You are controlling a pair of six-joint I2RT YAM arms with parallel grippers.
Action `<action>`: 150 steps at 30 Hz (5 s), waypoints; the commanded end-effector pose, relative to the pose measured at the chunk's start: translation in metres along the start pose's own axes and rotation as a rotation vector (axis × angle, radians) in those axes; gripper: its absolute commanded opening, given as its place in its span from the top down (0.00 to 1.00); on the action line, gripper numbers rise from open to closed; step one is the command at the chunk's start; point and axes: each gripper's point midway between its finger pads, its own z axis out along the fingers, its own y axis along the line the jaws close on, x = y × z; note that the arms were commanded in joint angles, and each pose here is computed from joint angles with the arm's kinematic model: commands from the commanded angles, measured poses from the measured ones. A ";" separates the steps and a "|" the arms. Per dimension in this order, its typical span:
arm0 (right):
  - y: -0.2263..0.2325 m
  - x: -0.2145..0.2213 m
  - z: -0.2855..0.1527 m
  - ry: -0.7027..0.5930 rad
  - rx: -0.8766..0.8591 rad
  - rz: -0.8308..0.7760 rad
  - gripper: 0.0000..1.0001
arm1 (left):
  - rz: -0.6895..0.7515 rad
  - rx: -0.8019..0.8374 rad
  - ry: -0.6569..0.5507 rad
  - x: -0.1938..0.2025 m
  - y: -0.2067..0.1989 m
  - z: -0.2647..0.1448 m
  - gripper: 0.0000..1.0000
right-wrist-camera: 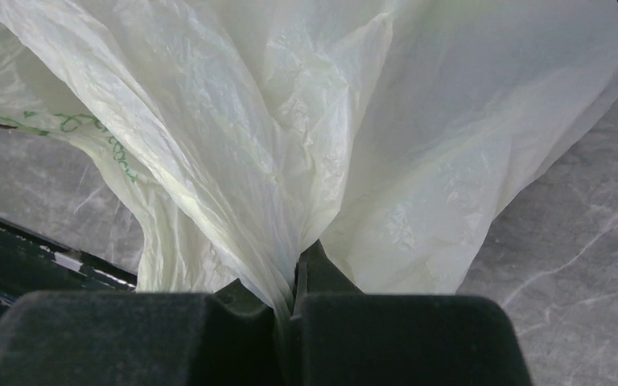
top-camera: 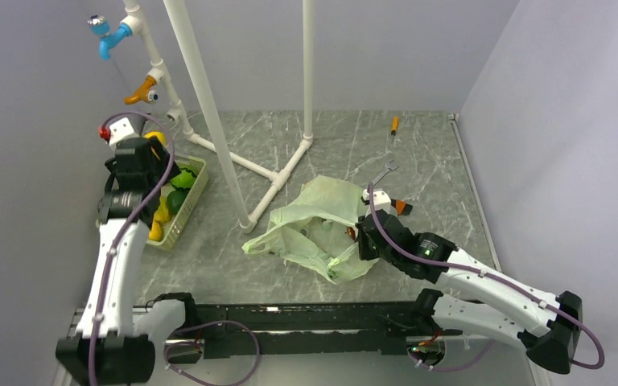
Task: Take the fake fruits out of the plastic bag
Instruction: Place the fake fruit in the bin, then take out the fake fruit from the plastic bag.
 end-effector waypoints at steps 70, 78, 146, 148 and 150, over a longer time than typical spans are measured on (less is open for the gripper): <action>0.025 -0.055 -0.024 -0.172 -0.118 -0.026 1.00 | -0.102 0.405 0.132 0.072 -0.011 -0.053 0.01; 0.032 -0.052 -0.021 -0.158 -0.152 -0.040 1.00 | -0.279 0.765 0.324 0.162 -0.048 -0.104 0.01; 0.046 -0.009 -0.043 0.109 -0.269 -0.114 1.00 | 0.299 1.419 0.543 0.249 -0.216 -0.287 0.01; 0.044 -0.010 -0.043 0.115 -0.249 -0.107 1.00 | 0.284 1.332 0.588 0.265 -0.210 -0.273 0.00; 0.039 -0.009 -0.043 0.129 -0.219 -0.095 0.93 | 0.275 1.282 0.581 0.276 -0.212 -0.260 0.01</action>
